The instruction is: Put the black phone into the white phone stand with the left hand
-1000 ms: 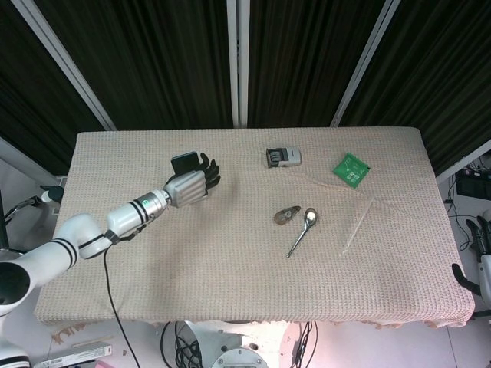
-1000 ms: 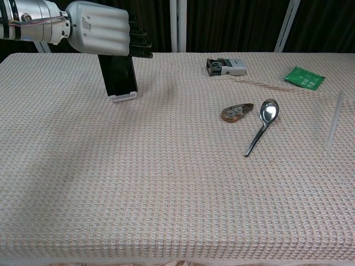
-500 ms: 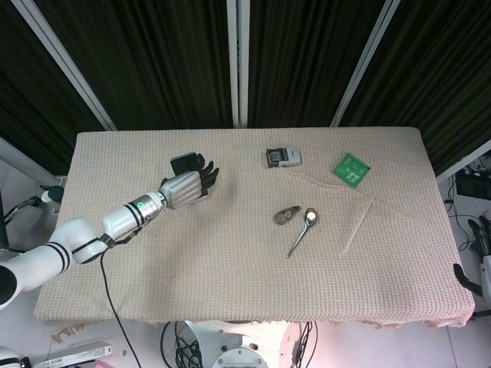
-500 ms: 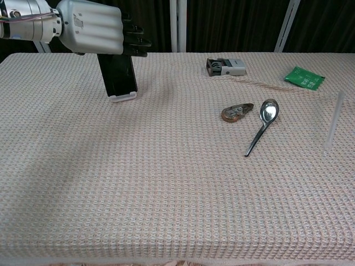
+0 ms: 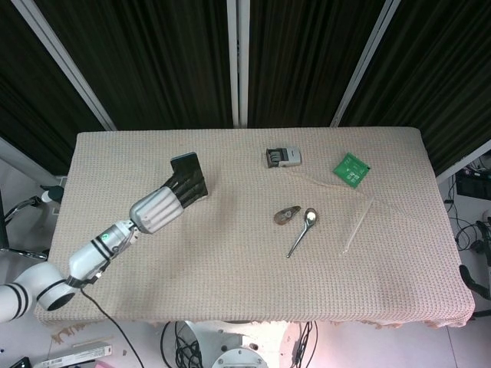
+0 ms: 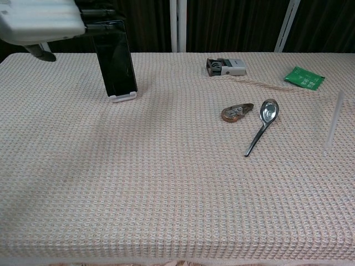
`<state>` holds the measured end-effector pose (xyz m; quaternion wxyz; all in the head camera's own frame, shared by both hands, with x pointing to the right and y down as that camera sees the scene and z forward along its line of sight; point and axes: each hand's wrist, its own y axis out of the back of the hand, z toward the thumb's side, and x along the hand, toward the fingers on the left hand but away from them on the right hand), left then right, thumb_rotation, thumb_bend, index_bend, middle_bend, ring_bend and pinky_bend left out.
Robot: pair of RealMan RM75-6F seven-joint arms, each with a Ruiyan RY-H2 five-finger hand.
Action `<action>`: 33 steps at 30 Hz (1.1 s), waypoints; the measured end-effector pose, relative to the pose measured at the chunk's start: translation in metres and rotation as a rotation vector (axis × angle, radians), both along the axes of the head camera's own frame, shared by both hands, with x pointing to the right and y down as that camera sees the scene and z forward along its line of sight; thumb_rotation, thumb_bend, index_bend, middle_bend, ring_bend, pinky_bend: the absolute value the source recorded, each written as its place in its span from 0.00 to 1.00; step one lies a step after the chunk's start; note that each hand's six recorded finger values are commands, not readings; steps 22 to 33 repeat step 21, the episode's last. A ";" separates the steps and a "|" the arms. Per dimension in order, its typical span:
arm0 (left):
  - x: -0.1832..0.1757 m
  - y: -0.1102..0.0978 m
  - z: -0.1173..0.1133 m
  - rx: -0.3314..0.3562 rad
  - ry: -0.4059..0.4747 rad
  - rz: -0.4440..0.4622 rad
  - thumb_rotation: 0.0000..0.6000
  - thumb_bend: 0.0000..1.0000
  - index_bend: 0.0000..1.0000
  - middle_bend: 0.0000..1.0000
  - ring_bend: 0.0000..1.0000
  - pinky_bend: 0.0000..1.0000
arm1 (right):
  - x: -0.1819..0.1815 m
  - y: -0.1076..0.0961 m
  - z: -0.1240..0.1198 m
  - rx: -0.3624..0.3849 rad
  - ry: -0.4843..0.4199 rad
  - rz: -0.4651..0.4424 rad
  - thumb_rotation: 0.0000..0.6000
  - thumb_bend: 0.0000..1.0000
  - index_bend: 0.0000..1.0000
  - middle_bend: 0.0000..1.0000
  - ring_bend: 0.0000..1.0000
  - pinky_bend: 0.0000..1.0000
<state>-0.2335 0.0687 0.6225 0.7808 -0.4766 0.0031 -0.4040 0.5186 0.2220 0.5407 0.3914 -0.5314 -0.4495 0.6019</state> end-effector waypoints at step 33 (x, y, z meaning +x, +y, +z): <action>-0.208 0.151 -0.043 -0.218 0.455 -0.924 0.13 0.01 0.00 0.02 0.04 0.21 | -0.029 0.006 0.027 -0.047 -0.028 -0.122 1.00 0.21 0.00 0.00 0.00 0.00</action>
